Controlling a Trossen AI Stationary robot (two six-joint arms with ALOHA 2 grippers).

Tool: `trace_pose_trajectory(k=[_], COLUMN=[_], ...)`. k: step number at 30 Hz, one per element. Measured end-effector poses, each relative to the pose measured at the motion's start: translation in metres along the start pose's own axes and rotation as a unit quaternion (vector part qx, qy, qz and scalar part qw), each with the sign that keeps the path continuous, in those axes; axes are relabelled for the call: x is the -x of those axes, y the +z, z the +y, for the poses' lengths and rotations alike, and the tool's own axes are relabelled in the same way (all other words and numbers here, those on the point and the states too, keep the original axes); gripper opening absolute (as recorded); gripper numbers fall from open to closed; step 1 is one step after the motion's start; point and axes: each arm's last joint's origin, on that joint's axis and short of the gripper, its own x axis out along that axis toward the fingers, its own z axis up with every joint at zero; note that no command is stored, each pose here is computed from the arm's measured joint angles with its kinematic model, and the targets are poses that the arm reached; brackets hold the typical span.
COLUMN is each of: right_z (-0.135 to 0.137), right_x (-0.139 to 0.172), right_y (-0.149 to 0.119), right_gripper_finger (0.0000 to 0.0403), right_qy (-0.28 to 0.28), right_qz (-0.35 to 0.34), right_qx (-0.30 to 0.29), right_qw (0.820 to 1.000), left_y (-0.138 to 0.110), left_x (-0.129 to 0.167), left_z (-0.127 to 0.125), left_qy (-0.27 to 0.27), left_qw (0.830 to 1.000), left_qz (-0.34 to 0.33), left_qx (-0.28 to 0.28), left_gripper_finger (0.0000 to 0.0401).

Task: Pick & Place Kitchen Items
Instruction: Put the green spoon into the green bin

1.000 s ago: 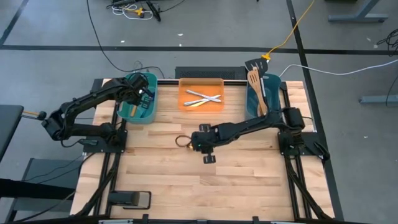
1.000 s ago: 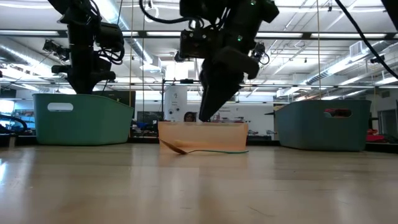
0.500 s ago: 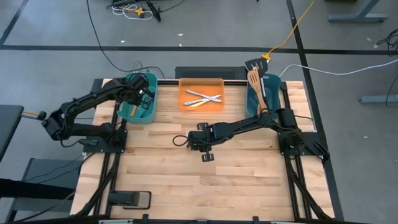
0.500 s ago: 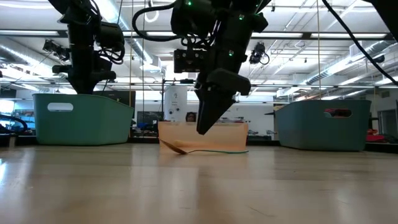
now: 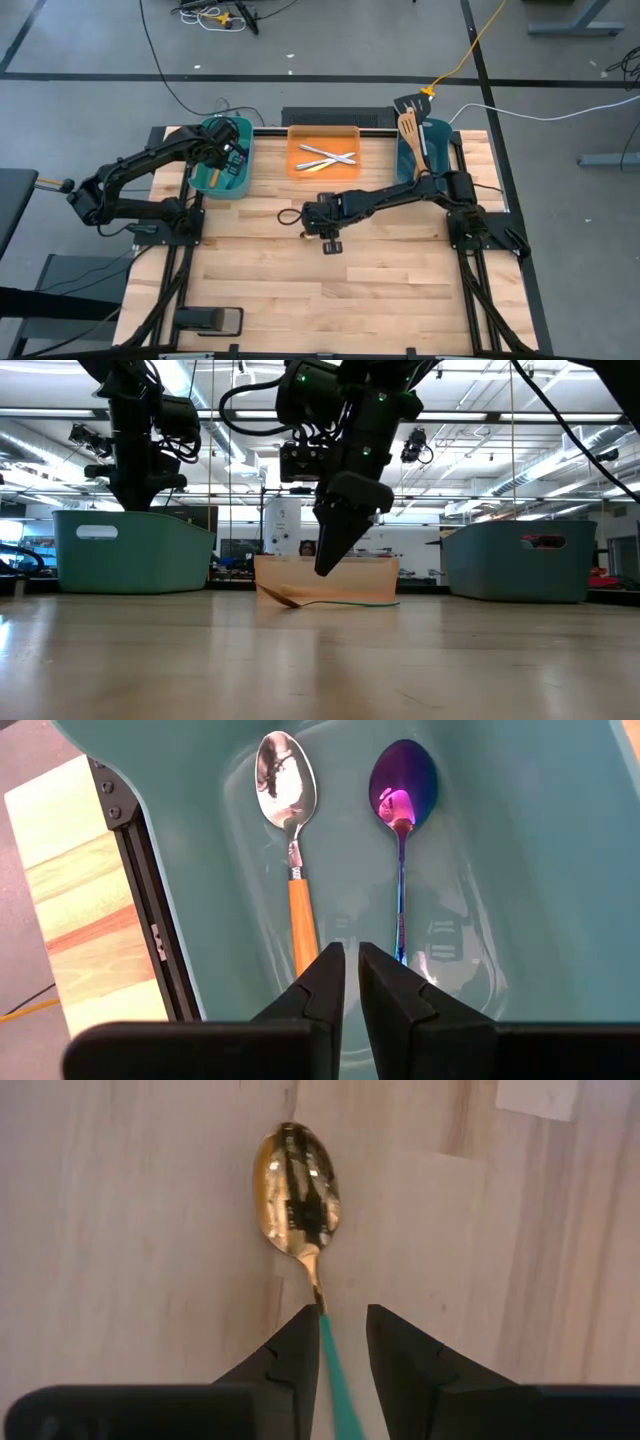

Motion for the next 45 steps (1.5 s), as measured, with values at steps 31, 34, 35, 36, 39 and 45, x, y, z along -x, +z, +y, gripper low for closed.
trace_pose_trajectory(k=[31,34,35,36,39,45], right_z=[-0.001,-0.001,-0.001,-0.002,-0.003,-0.005], right_x=[-0.017,-0.020,-0.020,-0.020,-0.022,-0.028], right_y=[-0.010,-0.014,-0.014,-0.013,-0.014,-0.020], right_gripper_finger=[0.0096,0.0096,0.0096,0.0096,0.0096,0.0096], right_qy=[0.018,0.011,0.011,0.013,0.017,0.021], right_qz=[-0.018,-0.010,-0.010,-0.013,-0.022,-0.024], right_qx=[-0.013,-0.011,-0.012,-0.013,-0.016,-0.020], right_qw=[1.000,1.000,1.000,1.000,1.000,0.999], left_y=[0.000,0.001,0.001,0.001,0.001,0.001], left_x=[0.000,0.000,0.000,0.000,0.000,0.000], left_z=[0.000,0.000,0.000,0.000,0.000,0.000], left_qy=[0.000,-0.001,-0.002,-0.002,-0.002,-0.002], left_qw=[1.000,1.000,1.000,1.000,1.000,1.000], left_qz=[0.000,-0.003,-0.005,-0.006,-0.006,-0.006], left_qx=[0.000,0.001,0.002,0.002,0.002,0.002], left_gripper_finger=[0.0041,0.0041,0.0041,0.0041,0.0041,0.0041])
